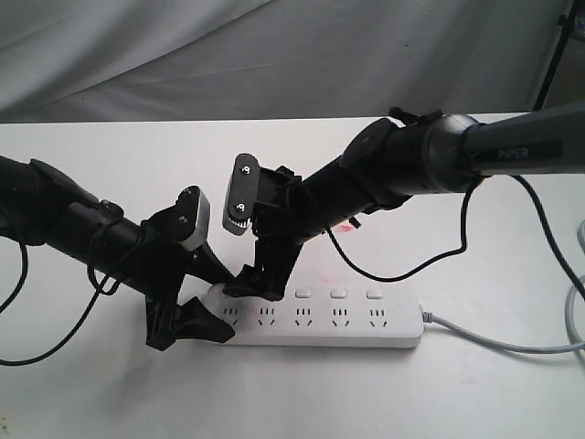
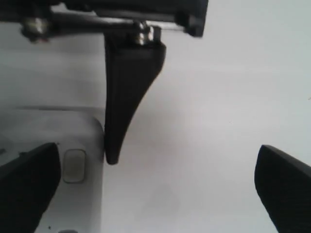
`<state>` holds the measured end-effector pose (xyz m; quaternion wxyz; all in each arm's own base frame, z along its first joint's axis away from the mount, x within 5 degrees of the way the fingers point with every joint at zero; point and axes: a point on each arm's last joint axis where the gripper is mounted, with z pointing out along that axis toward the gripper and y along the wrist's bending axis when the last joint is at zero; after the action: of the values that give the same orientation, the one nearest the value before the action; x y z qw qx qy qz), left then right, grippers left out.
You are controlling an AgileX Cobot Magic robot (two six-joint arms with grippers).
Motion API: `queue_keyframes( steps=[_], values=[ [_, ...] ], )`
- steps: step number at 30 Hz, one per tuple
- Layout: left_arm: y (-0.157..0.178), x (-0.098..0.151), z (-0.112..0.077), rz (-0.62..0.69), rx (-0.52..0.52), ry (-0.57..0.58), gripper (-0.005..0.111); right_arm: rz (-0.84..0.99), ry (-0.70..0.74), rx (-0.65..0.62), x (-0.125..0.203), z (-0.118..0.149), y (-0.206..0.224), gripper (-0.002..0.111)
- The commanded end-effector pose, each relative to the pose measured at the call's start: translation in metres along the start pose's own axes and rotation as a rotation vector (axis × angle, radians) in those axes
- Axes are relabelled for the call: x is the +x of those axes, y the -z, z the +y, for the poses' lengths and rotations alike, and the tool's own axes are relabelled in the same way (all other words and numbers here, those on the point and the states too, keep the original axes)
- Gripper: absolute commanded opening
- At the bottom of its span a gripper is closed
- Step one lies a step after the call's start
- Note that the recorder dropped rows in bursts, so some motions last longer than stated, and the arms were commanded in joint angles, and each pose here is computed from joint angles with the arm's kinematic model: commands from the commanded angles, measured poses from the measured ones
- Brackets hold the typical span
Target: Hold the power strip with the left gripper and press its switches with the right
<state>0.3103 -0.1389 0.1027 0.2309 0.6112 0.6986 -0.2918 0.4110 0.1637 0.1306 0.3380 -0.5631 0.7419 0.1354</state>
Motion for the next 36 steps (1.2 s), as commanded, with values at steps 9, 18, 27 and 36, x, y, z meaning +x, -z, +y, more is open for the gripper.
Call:
queue_keyframes(
  steps=[9, 18, 27, 36],
  values=[
    [-0.002, 0.000, 0.000, 0.000, -0.001, 0.000, 0.044, -0.036, 0.009, 0.023, -0.019, 0.000, 0.021, 0.104],
    [-0.002, 0.000, 0.000, 0.000, -0.001, 0.000, 0.044, -0.025, 0.017, 0.034, -0.020, -0.001, 0.023, 0.104],
    [-0.002, 0.000, 0.000, 0.000, -0.001, 0.000, 0.044, 0.039, -0.019, 0.047, -0.003, -0.010, 0.030, 0.104],
    [-0.002, 0.000, 0.001, 0.005, -0.009, 0.000, 0.044, 0.036, -0.043, 0.010, 0.005, -0.013, 0.036, 0.104]
  ],
)
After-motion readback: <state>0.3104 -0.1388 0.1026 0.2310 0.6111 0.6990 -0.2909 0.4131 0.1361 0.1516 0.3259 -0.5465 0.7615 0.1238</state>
